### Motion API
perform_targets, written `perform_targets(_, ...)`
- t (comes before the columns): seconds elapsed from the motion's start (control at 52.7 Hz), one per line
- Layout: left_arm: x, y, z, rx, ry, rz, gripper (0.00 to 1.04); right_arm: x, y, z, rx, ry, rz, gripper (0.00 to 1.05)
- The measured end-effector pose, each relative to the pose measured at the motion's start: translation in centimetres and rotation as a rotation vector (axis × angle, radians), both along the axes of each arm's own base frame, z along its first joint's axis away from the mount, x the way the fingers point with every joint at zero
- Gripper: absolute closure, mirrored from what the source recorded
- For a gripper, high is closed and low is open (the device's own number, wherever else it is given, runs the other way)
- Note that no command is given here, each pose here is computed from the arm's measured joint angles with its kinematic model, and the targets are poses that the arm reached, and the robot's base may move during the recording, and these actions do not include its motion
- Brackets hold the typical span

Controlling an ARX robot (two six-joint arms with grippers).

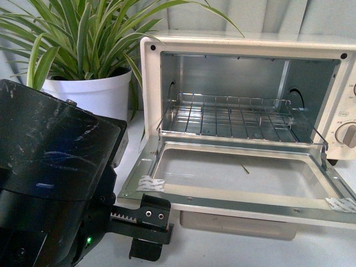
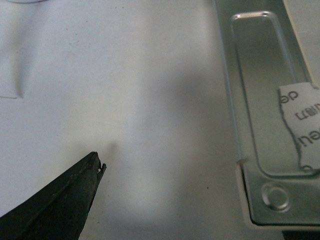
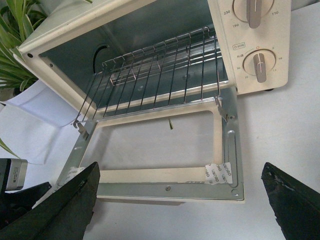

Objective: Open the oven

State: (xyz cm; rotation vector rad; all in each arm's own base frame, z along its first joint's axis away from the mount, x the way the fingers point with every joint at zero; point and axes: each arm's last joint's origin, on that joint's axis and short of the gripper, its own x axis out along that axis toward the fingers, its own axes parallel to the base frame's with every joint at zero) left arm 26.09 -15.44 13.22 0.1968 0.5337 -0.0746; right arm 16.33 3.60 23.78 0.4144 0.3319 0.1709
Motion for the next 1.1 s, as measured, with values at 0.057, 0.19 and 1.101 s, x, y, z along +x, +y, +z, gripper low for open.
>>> perform_targets(0.057,-0.1,-0.1,0.0,0.024,-0.01,-0.017,0.07,0.0,0.0,-0.1,-0.005,0.01,0.009,0.09)
perform_targets(0.19,-1.1,-0.2,0.6,0.074,-0.051,-0.07,0.07,-0.1,0.0,-0.4,-0.022,0.036,0.034,0.09)
perform_targets(1.101,-13.0,8.2,5.8,-0.024,-0.31,-0.133,0.07,-6.5,-1.1,1.0,-0.007,-0.049,0.139,0.09)
